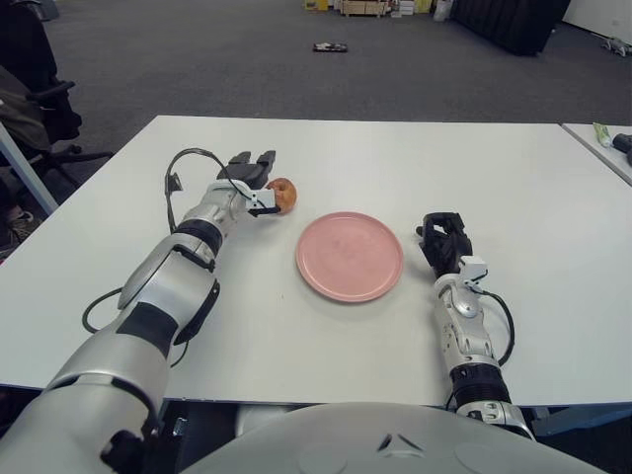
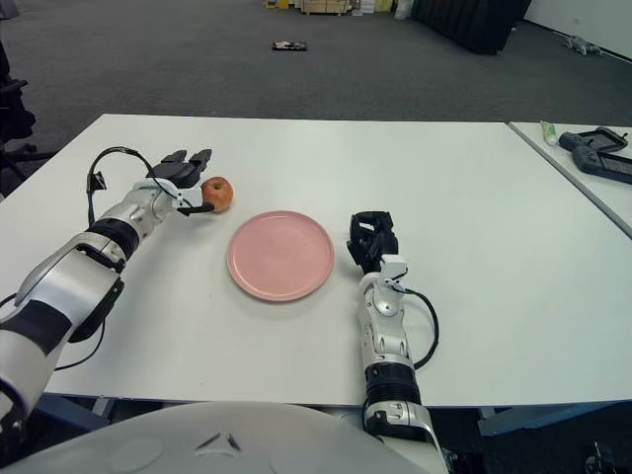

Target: Put the apple into the plate.

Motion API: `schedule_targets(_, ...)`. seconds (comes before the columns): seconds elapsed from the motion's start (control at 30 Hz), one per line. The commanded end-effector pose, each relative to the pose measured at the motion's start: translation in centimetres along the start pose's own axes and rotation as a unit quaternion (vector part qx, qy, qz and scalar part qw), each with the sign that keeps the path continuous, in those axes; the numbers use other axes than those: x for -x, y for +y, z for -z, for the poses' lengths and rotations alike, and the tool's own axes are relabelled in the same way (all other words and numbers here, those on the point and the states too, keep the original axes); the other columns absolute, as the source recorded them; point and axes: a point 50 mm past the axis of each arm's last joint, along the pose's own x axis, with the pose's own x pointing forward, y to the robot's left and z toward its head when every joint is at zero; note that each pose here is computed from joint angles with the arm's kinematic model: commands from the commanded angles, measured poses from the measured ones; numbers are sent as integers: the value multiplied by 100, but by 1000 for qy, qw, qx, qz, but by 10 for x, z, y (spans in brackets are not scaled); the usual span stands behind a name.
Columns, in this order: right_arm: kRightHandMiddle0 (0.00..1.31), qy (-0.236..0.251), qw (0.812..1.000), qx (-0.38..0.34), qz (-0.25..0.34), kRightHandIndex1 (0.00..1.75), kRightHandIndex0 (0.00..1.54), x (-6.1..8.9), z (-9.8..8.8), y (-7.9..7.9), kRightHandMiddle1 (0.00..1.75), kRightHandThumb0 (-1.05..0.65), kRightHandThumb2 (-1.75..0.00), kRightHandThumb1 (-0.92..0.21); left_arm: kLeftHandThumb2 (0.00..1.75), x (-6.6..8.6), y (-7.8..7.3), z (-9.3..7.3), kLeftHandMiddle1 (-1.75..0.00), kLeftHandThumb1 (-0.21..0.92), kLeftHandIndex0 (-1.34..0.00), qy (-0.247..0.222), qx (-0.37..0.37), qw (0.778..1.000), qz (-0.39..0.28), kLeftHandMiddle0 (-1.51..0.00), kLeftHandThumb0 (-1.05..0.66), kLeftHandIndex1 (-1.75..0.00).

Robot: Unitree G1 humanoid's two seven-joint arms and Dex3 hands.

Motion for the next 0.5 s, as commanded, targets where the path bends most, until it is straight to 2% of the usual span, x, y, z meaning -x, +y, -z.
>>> schedule_targets(0.0, 19, -2, 1000, -2, 2, 137, 42, -1, -2, -4, 175, -35, -53, -92, 62, -3, 9, -4, 0, 74, 0, -1, -11, 1000, -2, 0, -103, -6)
schedule_targets(0.27, 20, -5, 1000, -5, -2, 136, 41, 0, -2, -5, 175, -35, -53, -92, 60, -3, 3, -5, 0, 75, 0, 5, -25, 1000, 8, 0, -100, -12)
schedule_targets(0.47, 20, -1, 1000, -5, 2, 136, 41, 0, -2, -5, 175, -35, -54, -91, 63, -4, 1, -10, 0, 71, 0, -1, -59, 998, 8, 0, -95, -18)
